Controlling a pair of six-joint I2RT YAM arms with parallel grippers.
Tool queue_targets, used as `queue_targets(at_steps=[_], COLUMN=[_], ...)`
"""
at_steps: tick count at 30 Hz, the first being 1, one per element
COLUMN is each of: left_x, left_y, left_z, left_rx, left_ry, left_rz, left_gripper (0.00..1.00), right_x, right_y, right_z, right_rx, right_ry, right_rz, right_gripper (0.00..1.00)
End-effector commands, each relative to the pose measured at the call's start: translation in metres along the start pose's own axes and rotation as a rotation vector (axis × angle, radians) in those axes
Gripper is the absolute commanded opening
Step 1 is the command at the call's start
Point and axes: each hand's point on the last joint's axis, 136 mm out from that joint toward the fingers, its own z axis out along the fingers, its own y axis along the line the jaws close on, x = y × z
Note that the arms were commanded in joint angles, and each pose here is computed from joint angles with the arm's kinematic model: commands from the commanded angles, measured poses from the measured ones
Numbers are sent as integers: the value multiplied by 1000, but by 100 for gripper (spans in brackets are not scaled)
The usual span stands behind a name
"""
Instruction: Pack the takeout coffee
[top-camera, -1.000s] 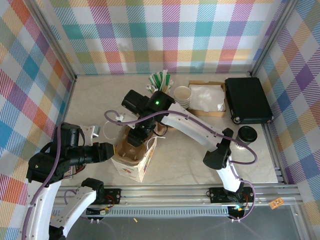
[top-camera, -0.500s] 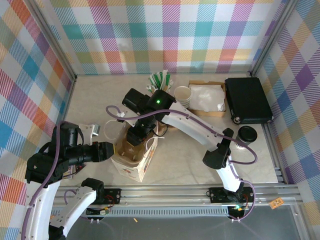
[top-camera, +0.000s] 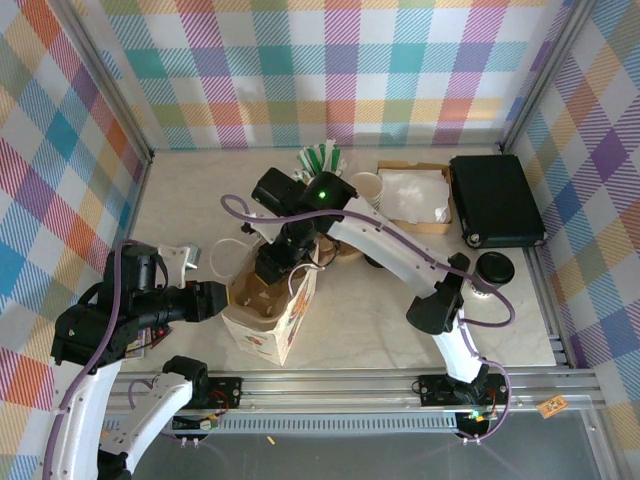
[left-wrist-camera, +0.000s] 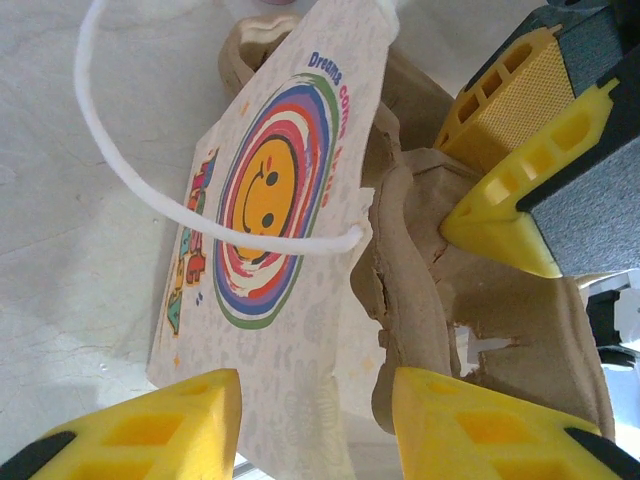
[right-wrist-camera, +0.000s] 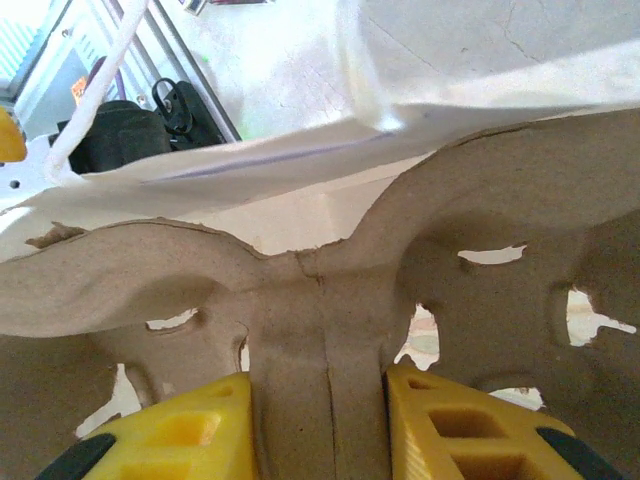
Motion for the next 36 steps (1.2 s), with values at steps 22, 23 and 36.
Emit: queue_targets(at_steps=[22, 23, 36], left_x=[24, 23, 20], left_y=[-7, -8, -8], left_z=[-8, -9, -20], left_rx=[50, 51, 34], left_ry=[60, 58, 12], left_rz=[40, 42, 64], left_gripper=[43, 43, 38], right_x=[-27, -26, -16], right_y=[-12, -10, 2], right_z=[10, 11, 13], right_rx=[33, 35, 50], right_ry=[-90, -87, -74], right_rz=[-58, -74, -241], right_gripper=[32, 32, 33])
